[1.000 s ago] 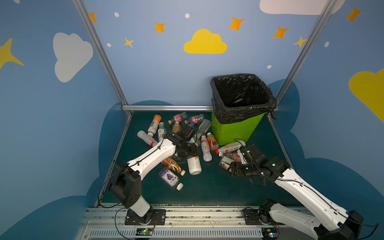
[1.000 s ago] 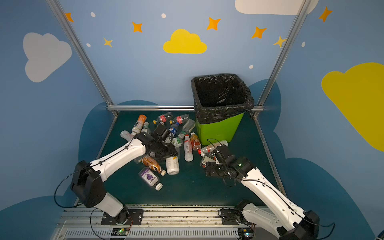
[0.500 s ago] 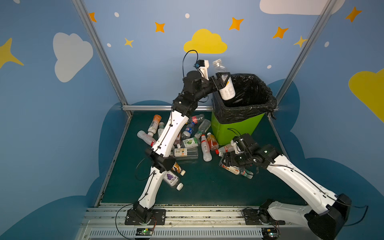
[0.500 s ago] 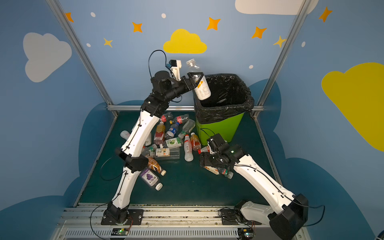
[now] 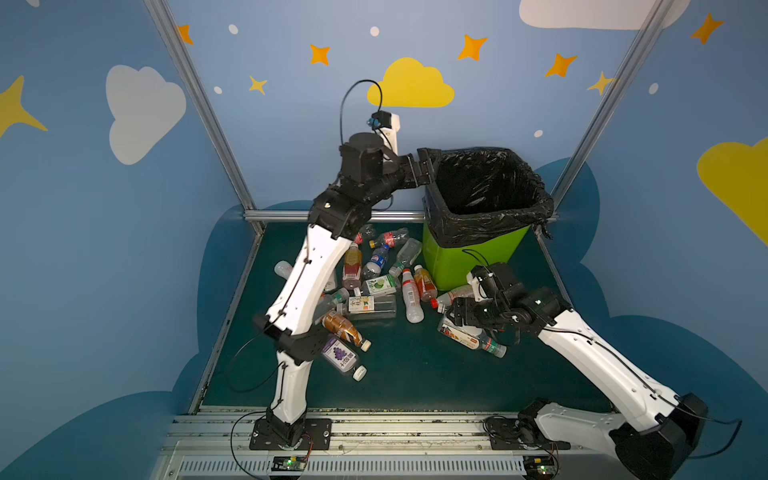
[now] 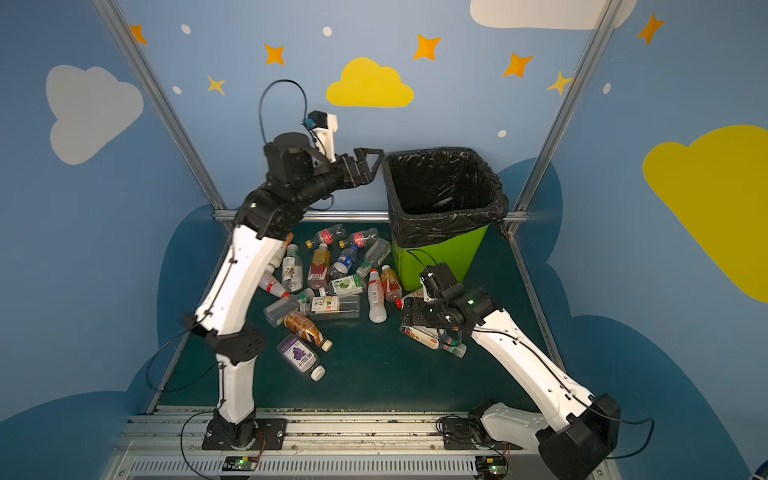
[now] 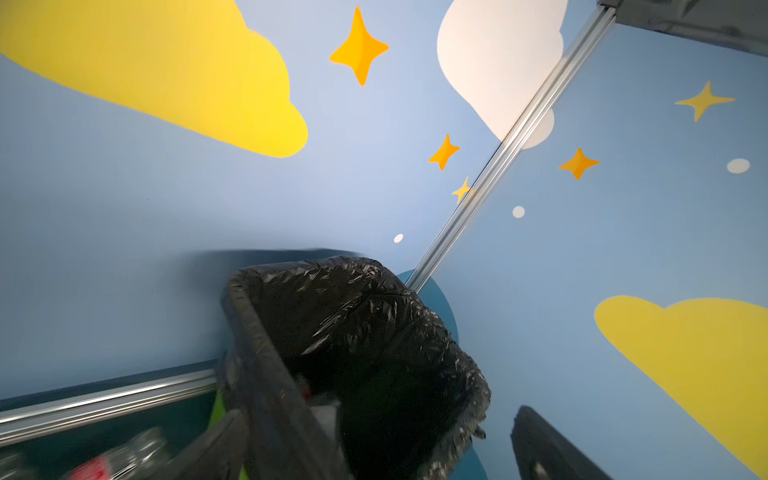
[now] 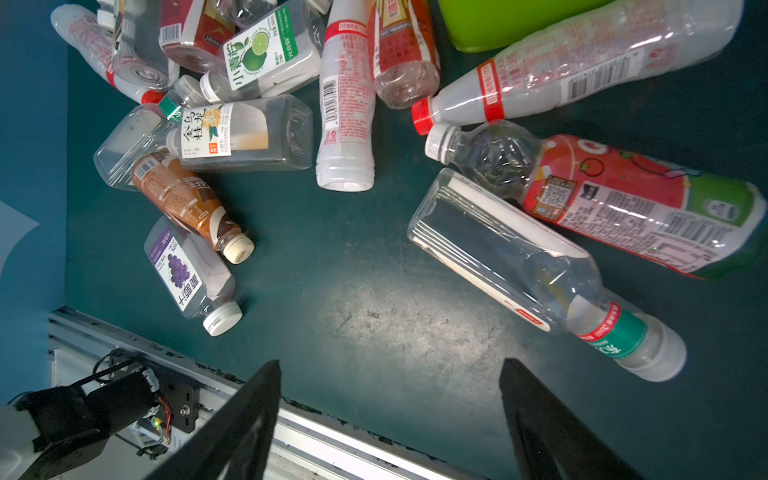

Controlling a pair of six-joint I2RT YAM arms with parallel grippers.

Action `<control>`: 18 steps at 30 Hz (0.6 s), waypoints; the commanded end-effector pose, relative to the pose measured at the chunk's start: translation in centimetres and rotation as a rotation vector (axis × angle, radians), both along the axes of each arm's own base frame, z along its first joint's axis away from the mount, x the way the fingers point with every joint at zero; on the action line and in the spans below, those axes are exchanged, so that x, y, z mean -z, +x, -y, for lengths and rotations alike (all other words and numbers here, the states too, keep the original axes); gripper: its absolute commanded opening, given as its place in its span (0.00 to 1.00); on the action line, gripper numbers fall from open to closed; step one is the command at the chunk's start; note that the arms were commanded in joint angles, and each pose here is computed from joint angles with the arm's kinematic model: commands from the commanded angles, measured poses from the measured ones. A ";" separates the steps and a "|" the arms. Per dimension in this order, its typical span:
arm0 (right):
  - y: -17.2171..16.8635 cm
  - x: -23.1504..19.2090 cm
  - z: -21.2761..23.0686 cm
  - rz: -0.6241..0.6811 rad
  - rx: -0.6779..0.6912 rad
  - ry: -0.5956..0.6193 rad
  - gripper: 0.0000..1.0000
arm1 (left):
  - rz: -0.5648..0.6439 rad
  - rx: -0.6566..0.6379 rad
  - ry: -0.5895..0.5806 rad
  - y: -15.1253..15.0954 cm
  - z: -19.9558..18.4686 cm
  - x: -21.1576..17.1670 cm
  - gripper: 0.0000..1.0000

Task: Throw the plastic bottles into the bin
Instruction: 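Lift the yellow-V-label bottle over the bin and open the left gripper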

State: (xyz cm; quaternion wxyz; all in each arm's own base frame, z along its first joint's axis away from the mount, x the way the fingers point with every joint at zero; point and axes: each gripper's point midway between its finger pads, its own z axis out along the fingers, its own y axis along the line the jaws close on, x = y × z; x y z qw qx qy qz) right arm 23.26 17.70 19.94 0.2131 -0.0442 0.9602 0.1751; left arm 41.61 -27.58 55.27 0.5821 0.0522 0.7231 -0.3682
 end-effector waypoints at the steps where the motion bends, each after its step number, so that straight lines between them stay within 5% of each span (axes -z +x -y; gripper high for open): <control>1: -0.8 1.9 1.8 -0.016 -0.052 -0.111 0.84 | -0.193 -0.098 0.192 0.0 -3.8 7.3 1.00; 11: -0.9 6.0 3.5 -0.104 -0.099 -0.263 0.88 | -0.690 -0.121 0.259 -7.7 -9.3 26.3 1.00; 18: 0.5 8.1 4.1 -0.166 -0.110 -0.366 0.94 | -0.842 -0.147 0.223 -11.8 -10.8 33.2 1.00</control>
